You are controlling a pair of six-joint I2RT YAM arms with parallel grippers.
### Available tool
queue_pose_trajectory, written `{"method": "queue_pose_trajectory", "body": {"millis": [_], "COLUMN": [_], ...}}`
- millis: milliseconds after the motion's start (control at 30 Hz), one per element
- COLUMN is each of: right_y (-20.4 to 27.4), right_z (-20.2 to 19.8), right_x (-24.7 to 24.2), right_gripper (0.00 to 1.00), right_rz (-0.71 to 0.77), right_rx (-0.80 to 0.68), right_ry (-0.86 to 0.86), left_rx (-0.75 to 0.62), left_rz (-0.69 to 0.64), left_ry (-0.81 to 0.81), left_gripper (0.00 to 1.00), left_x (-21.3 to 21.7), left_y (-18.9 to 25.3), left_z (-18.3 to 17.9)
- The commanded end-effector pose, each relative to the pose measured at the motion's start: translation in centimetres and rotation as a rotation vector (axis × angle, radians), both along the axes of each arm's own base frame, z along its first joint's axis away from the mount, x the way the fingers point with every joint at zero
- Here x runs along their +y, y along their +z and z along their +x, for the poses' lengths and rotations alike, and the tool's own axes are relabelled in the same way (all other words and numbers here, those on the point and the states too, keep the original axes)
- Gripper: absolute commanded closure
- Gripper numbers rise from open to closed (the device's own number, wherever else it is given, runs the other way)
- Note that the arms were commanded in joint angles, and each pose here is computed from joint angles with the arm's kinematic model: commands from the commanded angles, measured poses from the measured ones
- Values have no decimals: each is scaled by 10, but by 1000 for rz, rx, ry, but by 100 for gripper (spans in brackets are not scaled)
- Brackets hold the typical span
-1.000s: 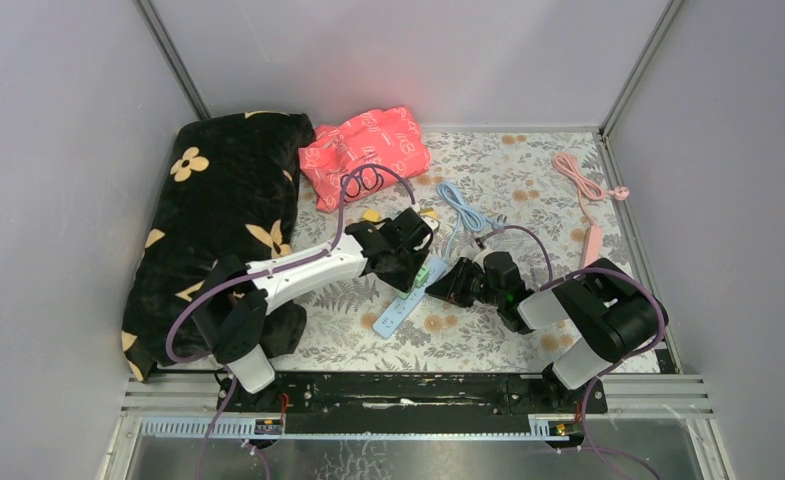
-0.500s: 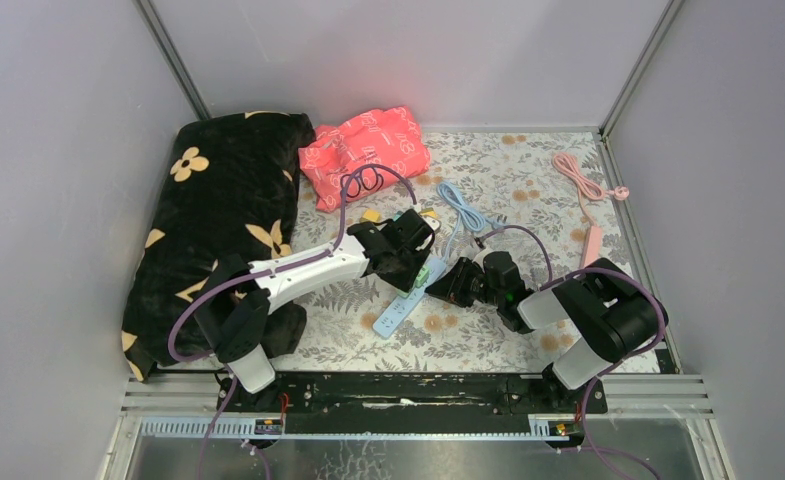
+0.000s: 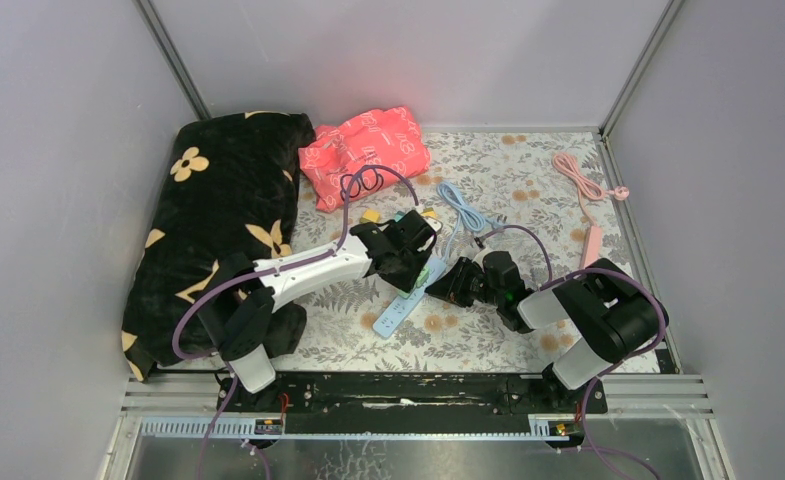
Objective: Insert the plug
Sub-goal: Insert the plug into the socket.
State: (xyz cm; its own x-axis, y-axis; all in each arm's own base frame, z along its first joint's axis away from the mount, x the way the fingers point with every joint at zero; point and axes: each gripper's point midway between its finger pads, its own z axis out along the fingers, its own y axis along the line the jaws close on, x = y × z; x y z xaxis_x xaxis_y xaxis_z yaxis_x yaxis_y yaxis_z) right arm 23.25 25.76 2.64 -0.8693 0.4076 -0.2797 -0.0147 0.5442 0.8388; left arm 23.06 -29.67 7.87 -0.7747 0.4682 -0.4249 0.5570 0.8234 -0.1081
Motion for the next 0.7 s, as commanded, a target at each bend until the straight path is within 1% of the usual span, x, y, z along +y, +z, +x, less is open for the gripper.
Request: {"method": "queue_pose_trajectory", "body": {"millis": [0,333,667], "right_y": [-6,-8,-13], "right_z": [4,4,4], "right_x": [0,2,2], "right_gripper": [74,74,74], "right_rz": [-56,-63,-93], "right_rx": [-13,-6,11], "right_ry": [-11,-6,-6], "left_rx": [-4,31,49], "left_rz": [12,85,111], "left_ry": [-22,-36,-27], "left_gripper": [100,100,100], "left_x": [-6,-5,-2], "left_y": [-7,-27,-38], "left_z": [2,-8,-14]}}
